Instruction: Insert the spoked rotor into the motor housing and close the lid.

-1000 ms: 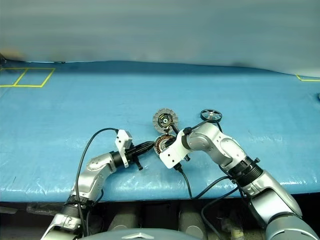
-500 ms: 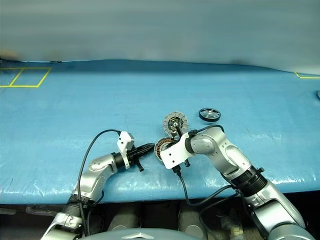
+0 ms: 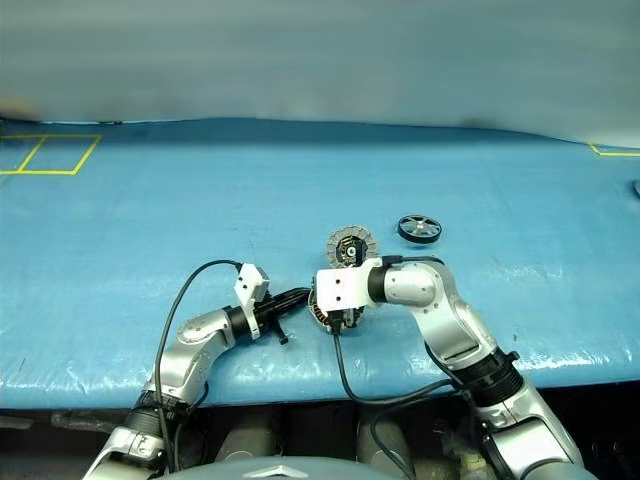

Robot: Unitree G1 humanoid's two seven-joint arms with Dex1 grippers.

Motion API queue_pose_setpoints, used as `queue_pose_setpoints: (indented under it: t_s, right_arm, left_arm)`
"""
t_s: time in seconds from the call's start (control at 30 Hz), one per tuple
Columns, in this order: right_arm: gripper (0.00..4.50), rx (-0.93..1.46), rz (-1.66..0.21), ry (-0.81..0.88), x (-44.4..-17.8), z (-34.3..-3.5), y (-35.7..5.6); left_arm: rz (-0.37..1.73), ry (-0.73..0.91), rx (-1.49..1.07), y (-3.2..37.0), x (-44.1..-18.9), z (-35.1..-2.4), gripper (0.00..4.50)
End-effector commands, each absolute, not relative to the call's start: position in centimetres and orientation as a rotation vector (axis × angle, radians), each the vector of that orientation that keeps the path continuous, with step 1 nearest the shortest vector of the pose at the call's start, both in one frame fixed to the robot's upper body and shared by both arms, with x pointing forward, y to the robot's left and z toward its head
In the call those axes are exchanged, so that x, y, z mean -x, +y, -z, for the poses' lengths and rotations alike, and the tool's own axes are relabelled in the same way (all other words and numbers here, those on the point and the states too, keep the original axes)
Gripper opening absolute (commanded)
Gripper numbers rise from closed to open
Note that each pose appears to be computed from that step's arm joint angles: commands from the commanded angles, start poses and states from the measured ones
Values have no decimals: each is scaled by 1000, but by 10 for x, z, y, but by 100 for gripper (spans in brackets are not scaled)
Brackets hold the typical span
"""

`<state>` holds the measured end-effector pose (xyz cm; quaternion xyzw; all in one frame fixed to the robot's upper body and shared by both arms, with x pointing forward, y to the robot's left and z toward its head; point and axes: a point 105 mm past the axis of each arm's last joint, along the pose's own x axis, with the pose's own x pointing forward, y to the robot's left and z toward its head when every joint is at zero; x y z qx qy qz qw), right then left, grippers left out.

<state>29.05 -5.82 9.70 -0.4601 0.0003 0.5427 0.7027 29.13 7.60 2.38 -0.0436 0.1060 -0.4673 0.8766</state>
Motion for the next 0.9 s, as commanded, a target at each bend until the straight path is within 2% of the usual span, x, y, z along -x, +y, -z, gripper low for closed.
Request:
queue_pose_setpoints:
  t_s: [0.03, 0.2, 0.3, 0.37, 0.57, 0.63, 0.73, 0.9]
  right_arm:
    - [3, 983, -1155, -42, -294, -108, -59]
    - [3, 599, -1001, -112, -301, -142, -62]
    - [3, 435, -935, -107, -301, -152, -73]
    - [3, 423, -891, -75, -299, -149, -83]
    - [3, 619, -916, 17, -282, -136, -101]
    - [3, 577, -887, -2, -283, -143, -105]
    - [3, 377, -823, -39, -289, -155, -108]
    - [3, 455, -915, 71, -271, -126, -99]
  left_arm:
    - [986, 248, 82, 74, -288, -18, 0]
    - [978, 209, 84, 78, -289, -28, 0]
    - [969, 179, 74, 83, -291, -35, 0]
    - [960, 165, 51, 88, -292, -38, 0]
    - [981, 103, -6, 92, -293, -58, 0]
    - [992, 74, -10, 90, -294, -65, 0]
    - [1002, 44, -7, 86, -293, -71, 0]
    - [991, 70, -26, 89, -291, -64, 0]
